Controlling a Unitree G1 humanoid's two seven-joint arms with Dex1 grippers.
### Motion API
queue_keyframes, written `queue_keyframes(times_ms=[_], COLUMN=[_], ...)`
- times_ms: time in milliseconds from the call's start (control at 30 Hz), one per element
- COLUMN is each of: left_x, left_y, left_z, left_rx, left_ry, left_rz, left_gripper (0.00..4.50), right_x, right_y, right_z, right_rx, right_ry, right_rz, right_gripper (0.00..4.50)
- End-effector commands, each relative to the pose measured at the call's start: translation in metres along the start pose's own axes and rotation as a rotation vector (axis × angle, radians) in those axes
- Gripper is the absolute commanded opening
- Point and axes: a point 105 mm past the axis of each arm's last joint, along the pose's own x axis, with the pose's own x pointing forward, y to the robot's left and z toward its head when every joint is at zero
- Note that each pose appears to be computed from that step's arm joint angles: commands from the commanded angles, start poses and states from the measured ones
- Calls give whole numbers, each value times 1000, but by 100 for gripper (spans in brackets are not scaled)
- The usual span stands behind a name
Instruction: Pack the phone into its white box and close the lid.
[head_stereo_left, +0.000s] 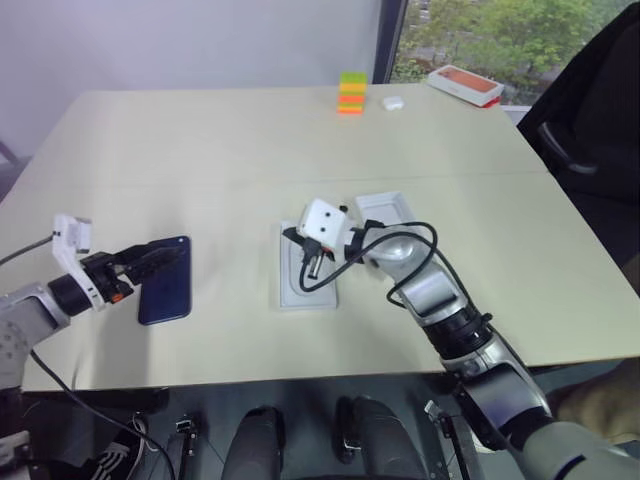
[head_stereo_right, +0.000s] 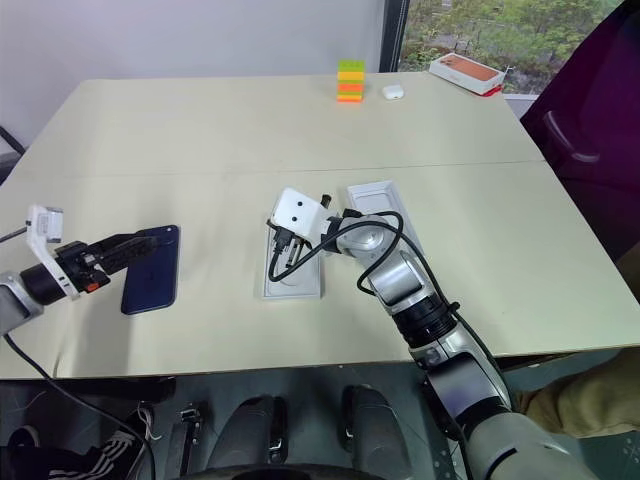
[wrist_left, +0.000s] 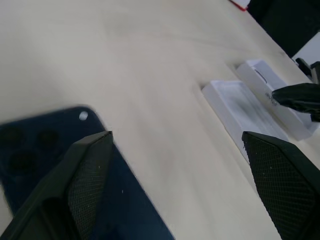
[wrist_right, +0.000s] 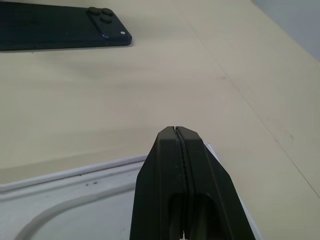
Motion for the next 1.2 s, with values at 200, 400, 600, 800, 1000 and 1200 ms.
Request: queue_keyframes(times_ms=[200,400,600,800,1000,1200], left_x=[-27,-26,-22,-9,2,11], left_y=[29,39,40,24,16,20], left_z=[13,-8,-29,-39,-45,-42], left_rx=[-23,-81,-180,-290,-322,-299], left_ry=[-8,55,169,199,213,211], left_rz=[133,162,138,30,-15,-14], left_gripper=[446,446,446,446,446,446], right_x=[10,15,45,50,64,81], right_y=[2,12,30,52,58,54], right_z=[19,21,36,24,9,8], right_rx=[-20,-32,-58,-28,-39,-47], right_ry=[-55,-55,-45,-11,69,94], right_rz=[-6,33,73,203,214,162], right_gripper=[0,0,0,0,0,0])
